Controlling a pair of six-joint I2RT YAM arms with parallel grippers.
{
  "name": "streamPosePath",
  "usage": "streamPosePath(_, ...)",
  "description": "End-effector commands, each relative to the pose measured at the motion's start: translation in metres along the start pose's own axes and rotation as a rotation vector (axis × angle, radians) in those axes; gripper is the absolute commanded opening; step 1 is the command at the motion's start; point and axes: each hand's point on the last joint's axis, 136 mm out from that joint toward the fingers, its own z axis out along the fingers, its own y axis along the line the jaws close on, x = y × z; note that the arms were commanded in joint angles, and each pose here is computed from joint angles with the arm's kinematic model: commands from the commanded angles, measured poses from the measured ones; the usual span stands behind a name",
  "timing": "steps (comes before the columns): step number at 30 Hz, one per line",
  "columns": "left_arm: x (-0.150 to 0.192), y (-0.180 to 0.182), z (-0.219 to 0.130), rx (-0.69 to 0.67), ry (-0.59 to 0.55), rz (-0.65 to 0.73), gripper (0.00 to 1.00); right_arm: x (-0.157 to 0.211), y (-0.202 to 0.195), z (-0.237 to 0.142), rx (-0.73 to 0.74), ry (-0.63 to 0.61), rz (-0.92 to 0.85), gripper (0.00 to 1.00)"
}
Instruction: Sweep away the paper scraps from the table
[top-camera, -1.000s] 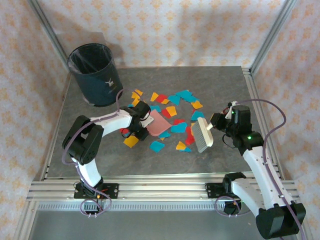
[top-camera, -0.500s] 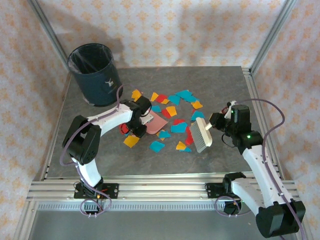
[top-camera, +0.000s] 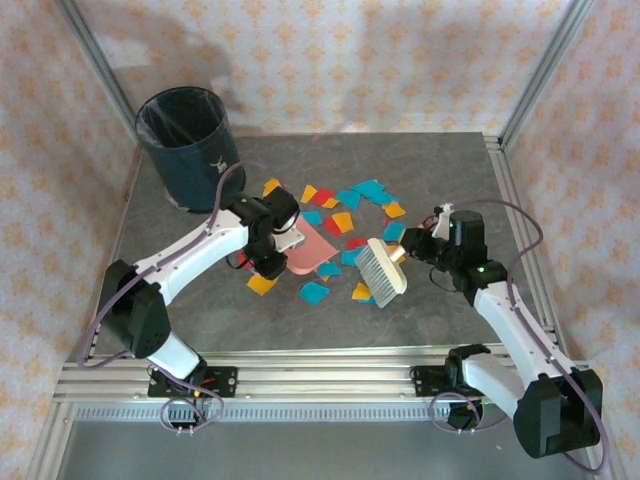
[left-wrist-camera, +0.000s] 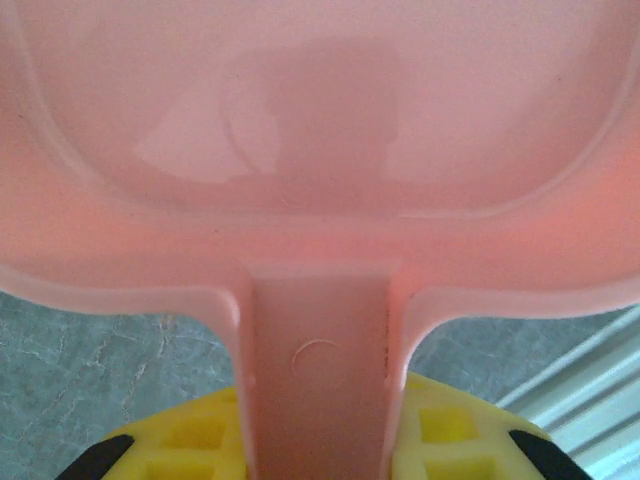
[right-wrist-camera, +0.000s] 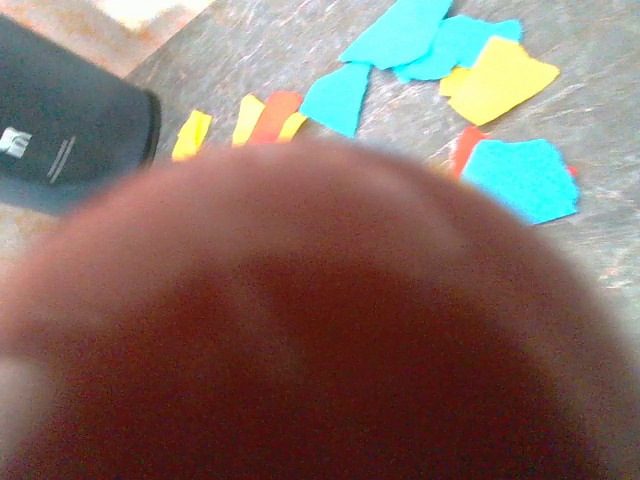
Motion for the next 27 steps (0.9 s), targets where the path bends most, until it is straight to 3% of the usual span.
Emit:
streamPosePath(1,0.008,-0.012,-0.012,0.017,0.016,0.083,0.0,-0.002,0.022,0.003,-0.1,-0.008,-0.11,0.0)
streamPosePath(7,0.015,-0.037,-0.011,0.055,0.052,0.241,0.0,0.017,0.013,0.009,-0.08,0.061,-0.171,0.0)
streamPosePath(13,0.018,-0.045,-0.013,0.061,0.048,0.282,0.0,0.024,0.0,0.019,-0.021,0.085,-0.192,0.0)
streamPosePath(24,0.029,-0.065,-0.004,0.069,0.091,0.319,0.0,-0.016,-0.023,0.019,0.148,-0.114,-0.188,0.0)
streamPosePath(27,0.03,-0.071,0.0,0.071,0.099,0.333,0.0,-0.023,-0.018,0.017,0.136,-0.138,-0.181,0.0)
